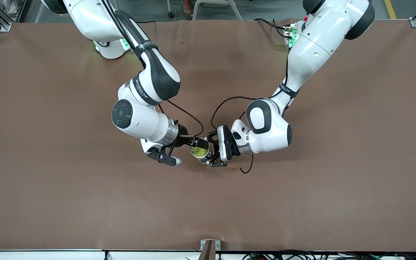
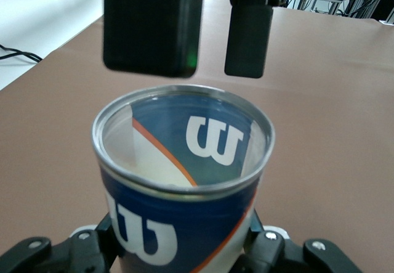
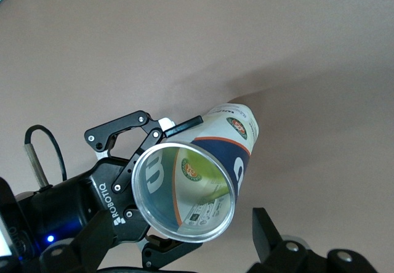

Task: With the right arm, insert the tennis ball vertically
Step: 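Withdraw the right gripper while the left gripper sets the can down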

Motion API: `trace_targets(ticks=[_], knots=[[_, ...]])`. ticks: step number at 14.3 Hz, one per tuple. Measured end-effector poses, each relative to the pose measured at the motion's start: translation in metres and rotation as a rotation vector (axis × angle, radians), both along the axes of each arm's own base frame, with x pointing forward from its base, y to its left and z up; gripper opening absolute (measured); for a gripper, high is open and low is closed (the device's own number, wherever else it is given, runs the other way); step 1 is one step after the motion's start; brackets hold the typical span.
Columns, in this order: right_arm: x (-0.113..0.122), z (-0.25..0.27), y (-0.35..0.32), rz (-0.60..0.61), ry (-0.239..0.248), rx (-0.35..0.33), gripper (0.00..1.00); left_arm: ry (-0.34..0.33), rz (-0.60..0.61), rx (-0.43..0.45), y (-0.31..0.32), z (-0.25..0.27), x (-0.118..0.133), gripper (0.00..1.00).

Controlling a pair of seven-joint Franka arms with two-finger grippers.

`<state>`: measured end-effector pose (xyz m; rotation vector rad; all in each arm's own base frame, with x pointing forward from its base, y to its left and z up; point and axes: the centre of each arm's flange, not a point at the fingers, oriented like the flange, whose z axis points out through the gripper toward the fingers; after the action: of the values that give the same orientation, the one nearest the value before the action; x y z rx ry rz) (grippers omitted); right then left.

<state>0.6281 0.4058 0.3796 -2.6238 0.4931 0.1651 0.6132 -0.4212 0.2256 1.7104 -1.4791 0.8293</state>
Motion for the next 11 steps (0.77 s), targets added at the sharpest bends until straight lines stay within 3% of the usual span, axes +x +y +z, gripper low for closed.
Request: trace_targets(ticks=[4,6,9,11], knots=[[0.001,0.007,-0.012,0.021,0.031,-0.041,1.00,0.000,0.000,0.000,0.000,0.000,0.000,0.78],[0.017,0.027,-0.051,0.032,0.006,-0.152,1.00,0.001,0.001,0.001,0.001,-0.001,0.000,0.81],[0.033,0.064,-0.138,0.098,-0.008,-0.336,1.00,0.006,0.001,0.006,0.002,-0.004,-0.001,1.00],[0.036,0.085,-0.195,0.175,0.017,-0.369,1.00,0.015,0.001,0.012,0.005,-0.009,-0.003,1.00]])
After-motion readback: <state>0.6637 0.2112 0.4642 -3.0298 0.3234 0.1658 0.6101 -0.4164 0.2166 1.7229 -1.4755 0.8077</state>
